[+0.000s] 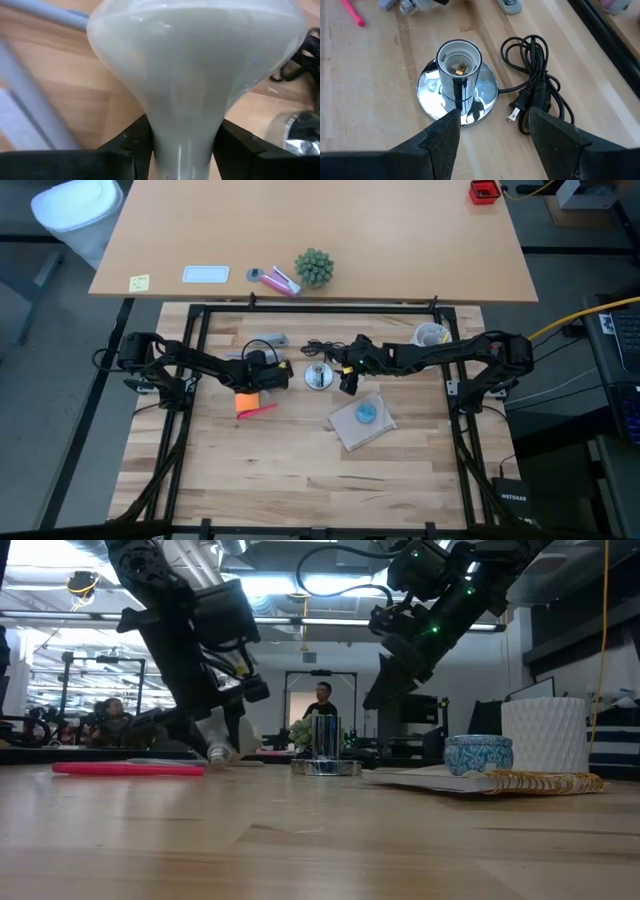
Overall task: Screw lightbulb
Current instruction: Insert the lightbulb into the lamp
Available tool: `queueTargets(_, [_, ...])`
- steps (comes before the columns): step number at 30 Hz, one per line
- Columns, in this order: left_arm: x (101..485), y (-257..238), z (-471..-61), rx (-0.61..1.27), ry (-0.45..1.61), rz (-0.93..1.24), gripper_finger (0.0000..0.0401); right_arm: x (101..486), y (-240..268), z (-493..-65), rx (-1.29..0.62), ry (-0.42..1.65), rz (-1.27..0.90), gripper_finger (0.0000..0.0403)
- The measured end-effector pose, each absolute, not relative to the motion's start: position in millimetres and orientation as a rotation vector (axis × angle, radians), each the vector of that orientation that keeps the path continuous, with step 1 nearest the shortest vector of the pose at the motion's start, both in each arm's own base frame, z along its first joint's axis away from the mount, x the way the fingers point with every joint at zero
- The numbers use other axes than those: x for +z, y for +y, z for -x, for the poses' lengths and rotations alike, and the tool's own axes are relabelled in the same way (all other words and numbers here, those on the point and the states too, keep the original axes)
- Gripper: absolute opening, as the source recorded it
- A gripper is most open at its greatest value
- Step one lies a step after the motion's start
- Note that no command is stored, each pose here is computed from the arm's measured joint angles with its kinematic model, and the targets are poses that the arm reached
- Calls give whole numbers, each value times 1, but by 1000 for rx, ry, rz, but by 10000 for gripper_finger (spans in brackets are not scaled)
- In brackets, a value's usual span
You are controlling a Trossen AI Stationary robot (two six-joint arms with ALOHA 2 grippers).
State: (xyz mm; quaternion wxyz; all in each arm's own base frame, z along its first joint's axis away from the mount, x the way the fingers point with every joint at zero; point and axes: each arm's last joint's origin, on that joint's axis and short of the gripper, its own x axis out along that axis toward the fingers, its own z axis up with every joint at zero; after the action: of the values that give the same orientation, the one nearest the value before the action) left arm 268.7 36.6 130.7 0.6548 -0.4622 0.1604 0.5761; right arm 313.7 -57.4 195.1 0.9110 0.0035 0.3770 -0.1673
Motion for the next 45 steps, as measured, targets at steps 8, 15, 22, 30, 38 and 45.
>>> queueTargets(8, [136,37,-279,1197,343,998,155,195,-59,-313,-391,783,42,236])
queueTargets(15, [142,38,-287,1116,306,963,160,196,-61,-312,-448,789,97,236])
queueTargets(22, [169,38,-294,967,220,872,161,200,-64,-314,-496,784,144,236])
queueTargets(30, [211,33,-282,847,184,698,159,221,-65,-324,-504,715,139,236])
queueTargets(38, [235,20,-272,747,181,554,159,256,-67,-338,-496,633,182,236])
queueTargets(45, [259,7,-259,663,143,463,165,291,-71,-341,-601,681,309,236])
